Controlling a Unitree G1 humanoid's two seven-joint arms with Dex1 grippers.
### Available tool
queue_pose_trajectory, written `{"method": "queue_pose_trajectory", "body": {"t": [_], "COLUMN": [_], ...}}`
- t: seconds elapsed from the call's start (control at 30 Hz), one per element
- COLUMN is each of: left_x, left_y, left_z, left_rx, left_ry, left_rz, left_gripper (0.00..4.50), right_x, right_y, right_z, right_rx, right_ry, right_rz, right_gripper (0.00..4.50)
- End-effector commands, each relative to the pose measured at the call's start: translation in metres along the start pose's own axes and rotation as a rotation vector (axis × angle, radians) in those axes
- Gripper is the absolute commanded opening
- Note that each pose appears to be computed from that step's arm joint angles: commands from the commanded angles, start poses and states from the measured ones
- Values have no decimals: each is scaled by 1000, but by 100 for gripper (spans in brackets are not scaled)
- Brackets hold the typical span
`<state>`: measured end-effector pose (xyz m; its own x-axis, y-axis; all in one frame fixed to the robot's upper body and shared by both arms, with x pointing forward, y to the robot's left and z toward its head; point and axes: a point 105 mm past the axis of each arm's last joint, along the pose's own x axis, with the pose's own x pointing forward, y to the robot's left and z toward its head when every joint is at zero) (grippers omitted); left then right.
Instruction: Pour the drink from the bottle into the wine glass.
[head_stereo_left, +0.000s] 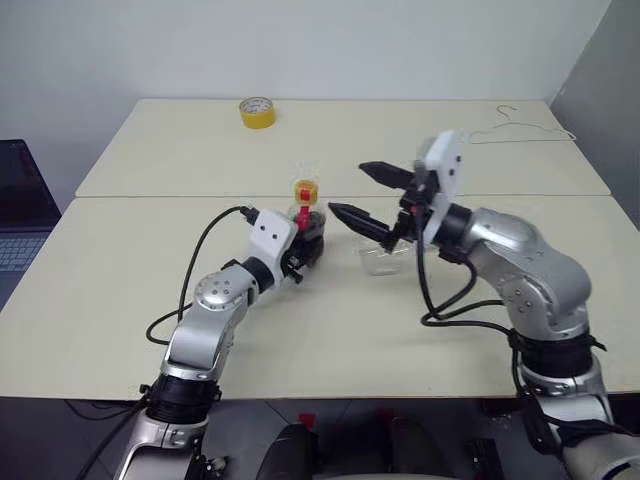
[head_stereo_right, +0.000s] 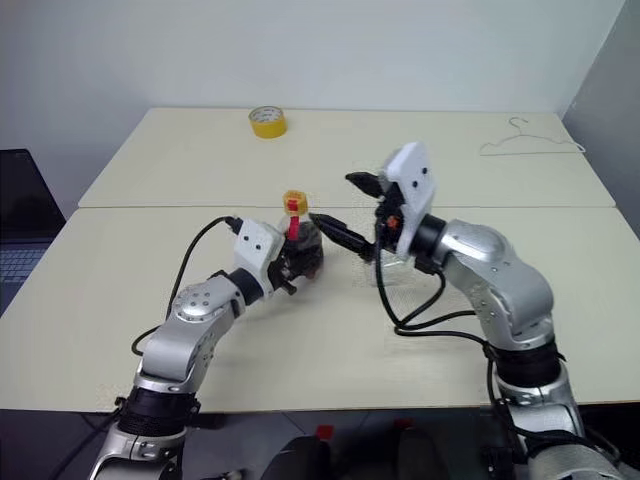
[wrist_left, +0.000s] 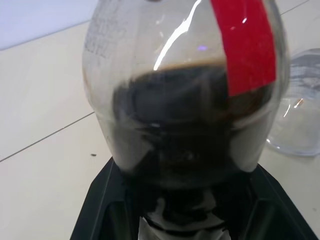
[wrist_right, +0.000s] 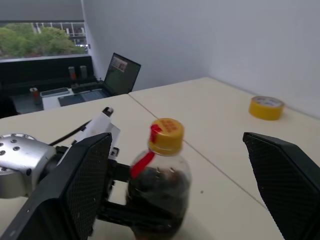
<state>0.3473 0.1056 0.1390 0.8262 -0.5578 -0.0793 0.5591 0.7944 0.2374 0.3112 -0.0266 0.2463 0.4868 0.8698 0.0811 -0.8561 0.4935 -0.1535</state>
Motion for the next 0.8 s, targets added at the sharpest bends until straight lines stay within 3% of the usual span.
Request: {"method": "queue_pose_trajectory", "body": {"t": [0.03, 0.6, 0.7, 0.8], "left_x": [0, 1, 1, 0], "left_y": [-6, -11, -10, -10], "left_z": [24, 24, 23, 23], "left_rx": [17, 1, 1, 2], "left_ry": [-89, -102, -100, -99], "left_rz": [-17, -30, -24, -22], "left_gripper": [169, 155, 153, 152], "right_x": [9, 41, 43, 43], "right_y": [4, -7, -6, -7], "right_z": [7, 4, 8, 8], "right_rx": [-3, 28, 37, 37], "right_ry": [-4, -12, -31, -35], "right_rz": [11, -47, -47, -46], "right_gripper": [450, 450, 387, 289]}}
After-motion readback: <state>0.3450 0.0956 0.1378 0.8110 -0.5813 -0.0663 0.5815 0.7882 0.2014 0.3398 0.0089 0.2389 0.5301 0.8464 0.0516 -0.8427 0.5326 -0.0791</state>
